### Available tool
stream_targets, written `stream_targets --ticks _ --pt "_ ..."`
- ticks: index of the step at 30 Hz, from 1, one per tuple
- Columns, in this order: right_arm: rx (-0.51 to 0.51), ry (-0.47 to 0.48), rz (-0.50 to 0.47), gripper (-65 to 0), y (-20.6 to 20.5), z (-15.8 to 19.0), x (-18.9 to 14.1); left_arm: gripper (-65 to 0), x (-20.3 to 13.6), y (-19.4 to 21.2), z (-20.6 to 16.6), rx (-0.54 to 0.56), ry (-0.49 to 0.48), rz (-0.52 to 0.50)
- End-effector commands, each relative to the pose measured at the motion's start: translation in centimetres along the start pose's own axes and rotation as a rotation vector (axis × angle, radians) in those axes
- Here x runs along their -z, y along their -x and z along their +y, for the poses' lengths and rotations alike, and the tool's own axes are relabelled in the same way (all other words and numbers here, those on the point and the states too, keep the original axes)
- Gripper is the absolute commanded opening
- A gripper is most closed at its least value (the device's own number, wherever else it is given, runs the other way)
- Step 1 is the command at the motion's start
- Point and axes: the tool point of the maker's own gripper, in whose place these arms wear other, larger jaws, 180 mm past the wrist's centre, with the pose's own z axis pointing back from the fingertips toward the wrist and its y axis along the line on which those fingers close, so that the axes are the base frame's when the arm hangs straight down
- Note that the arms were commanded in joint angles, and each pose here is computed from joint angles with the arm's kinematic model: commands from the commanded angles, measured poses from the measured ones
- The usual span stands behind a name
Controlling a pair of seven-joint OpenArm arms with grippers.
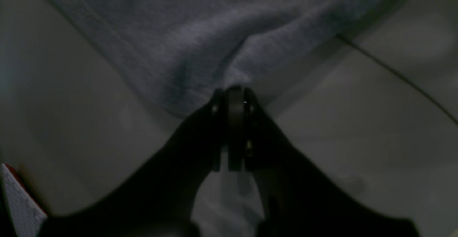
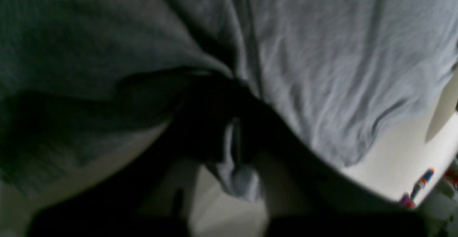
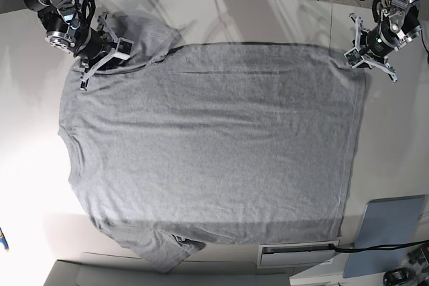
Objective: Fold the T-shirt properly
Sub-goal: 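Lift the shoulder edge with both grippers and fold it over the body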
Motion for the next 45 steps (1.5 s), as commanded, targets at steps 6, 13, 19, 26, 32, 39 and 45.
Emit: stream_targets --ticks 6,13,19,26,32,39,45 --pt "-0.011 -0.035 0.129 -65.0 2.3 0.4 -0.8 -65.0 -0.2 1.4 -1.3 -0.004 0.049 0.052" --pt "-0.045 0.004 0.205 -65.0 3.6 -0.7 -3.4 -65.0 -2.3 0.9 -2.8 0.003 0.082 0.026" --pt "-0.040 0.001 0.235 -65.0 4.3 1.0 -5.6 -65.0 -5.6 -0.8 -2.1 -0.059 0.039 0.010" --pt "-0.034 -0.005 0.220 -65.0 2.9 2.8 -7.7 -65.0 -8.4 0.4 -1.4 -0.072 -0.003 0.054" --pt "-0.026 -0.033 0.202 -65.0 1.8 4.8 -8.9 -65.0 -9.4 2.5 -3.5 -0.039 0.039 0.134" --pt "-0.024 -0.050 0.206 -65.0 1.5 6.8 -10.0 -65.0 -10.8 2.9 -5.7 0.048 0.082 0.184" --pt "-0.042 0.100 0.213 -65.0 1.6 4.2 -10.2 -65.0 -10.8 2.7 -3.7 0.024 -0.030 0.177"
